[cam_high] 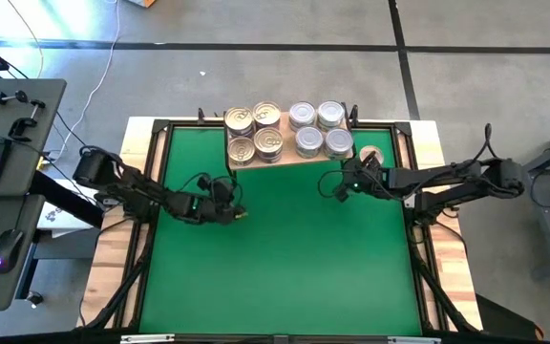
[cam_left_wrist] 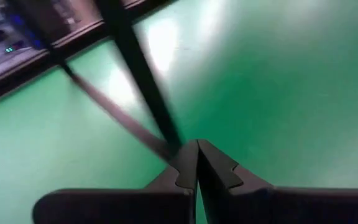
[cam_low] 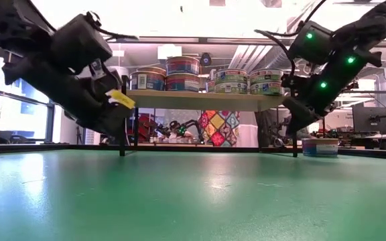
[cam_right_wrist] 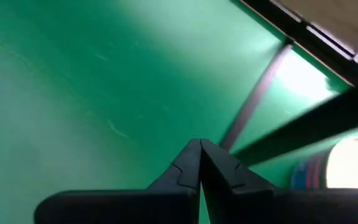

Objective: Stack canned seafood by type on shelf
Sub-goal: Stack the blue tuna can on top of the other blue tuna can on the shelf

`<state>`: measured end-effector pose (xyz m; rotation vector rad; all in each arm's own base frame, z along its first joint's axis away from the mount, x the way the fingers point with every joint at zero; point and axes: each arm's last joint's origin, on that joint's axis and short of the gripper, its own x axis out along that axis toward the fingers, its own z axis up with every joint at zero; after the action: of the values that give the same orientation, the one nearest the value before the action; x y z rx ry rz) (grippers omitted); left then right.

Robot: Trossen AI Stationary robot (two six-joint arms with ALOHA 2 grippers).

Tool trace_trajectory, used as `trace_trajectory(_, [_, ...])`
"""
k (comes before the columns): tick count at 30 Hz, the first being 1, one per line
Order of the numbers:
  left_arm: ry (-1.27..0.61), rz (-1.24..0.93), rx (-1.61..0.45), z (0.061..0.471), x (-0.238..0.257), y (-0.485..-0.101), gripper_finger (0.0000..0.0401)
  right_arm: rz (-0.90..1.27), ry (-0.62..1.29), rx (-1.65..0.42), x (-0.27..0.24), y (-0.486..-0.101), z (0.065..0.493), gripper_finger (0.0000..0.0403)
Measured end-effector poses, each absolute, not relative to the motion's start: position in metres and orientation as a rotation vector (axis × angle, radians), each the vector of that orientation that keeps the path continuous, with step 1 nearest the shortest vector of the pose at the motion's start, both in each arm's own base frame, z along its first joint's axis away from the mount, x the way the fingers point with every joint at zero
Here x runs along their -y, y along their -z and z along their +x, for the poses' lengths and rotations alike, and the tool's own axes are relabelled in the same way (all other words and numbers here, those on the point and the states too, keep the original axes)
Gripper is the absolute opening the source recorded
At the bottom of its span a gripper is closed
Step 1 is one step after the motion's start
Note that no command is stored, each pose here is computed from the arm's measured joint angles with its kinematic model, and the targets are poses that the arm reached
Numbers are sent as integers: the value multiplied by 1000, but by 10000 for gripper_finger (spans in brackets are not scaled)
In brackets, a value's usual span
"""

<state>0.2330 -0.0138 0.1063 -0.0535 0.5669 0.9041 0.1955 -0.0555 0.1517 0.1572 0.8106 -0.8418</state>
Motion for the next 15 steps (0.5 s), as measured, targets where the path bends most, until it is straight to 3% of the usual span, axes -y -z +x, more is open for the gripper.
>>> trace_trajectory(15, [-1041,-50,-624,218,-17,-95,0,241,724,-673,55,-160,208,0])
